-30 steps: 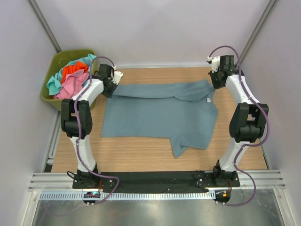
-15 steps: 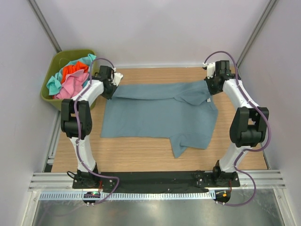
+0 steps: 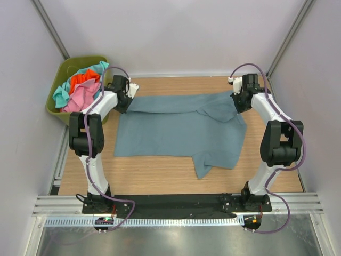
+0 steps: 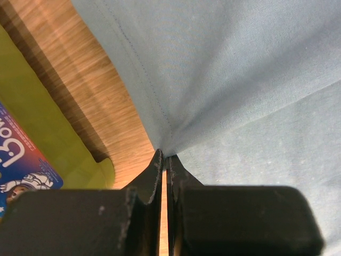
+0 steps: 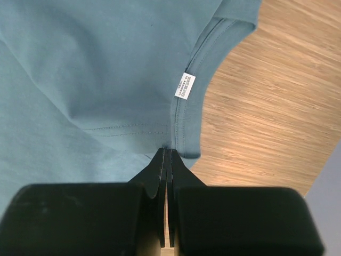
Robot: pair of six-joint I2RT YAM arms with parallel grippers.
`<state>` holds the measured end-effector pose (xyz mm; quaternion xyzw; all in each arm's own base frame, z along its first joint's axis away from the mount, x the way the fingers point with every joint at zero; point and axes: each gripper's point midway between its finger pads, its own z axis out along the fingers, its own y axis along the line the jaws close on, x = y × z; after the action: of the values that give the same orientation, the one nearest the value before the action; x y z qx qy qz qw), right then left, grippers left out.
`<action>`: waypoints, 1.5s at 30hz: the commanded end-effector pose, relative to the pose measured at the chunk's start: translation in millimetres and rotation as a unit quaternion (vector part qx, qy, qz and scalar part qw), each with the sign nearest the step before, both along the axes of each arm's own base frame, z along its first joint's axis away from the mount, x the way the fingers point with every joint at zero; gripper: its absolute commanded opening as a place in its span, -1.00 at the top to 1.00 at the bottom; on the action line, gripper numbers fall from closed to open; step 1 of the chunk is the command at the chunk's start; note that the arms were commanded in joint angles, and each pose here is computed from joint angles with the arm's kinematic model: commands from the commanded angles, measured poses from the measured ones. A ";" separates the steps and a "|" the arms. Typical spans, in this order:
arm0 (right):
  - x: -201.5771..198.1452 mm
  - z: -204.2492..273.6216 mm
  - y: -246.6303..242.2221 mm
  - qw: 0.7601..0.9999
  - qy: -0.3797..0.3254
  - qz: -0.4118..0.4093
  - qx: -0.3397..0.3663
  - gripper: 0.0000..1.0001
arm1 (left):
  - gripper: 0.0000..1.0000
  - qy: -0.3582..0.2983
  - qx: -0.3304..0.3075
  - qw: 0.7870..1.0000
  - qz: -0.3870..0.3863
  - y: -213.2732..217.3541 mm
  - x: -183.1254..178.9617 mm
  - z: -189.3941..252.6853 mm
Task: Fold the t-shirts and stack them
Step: Fold the tshirt
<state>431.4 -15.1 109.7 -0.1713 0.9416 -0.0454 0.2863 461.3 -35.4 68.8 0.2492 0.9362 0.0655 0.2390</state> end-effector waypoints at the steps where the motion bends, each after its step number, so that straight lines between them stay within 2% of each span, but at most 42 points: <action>1: 8.0 -0.1 0.8 1.000 -0.014 0.004 -0.007 0.98 | 1.00 0.014 0.007 1.000 0.020 6.4 -7.0 -5.5; 23: 8.5 -1.7 0.9 1.000 -0.011 0.003 -0.007 0.98 | 1.00 0.050 0.018 0.998 0.040 12.0 -21.9 -37.4; 28: 11.1 0.0 3.9 1.000 -0.013 0.006 0.001 0.98 | 1.00 0.034 0.033 0.998 0.053 18.0 -15.6 -34.9; 38: 66.8 15.0 7.6 0.999 -0.050 -0.002 0.016 0.98 | 1.00 0.031 0.057 0.997 0.045 23.9 -11.6 -31.3; 45: 100.4 2.0 8.2 0.998 -0.055 -0.008 0.020 0.97 | 1.00 0.036 0.063 0.996 0.044 23.9 -14.5 -32.9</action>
<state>511.4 -12.7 97.5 -0.1611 0.9357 -0.0407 0.3112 441.5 -15.5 31.4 0.2259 0.9510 0.1093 0.1808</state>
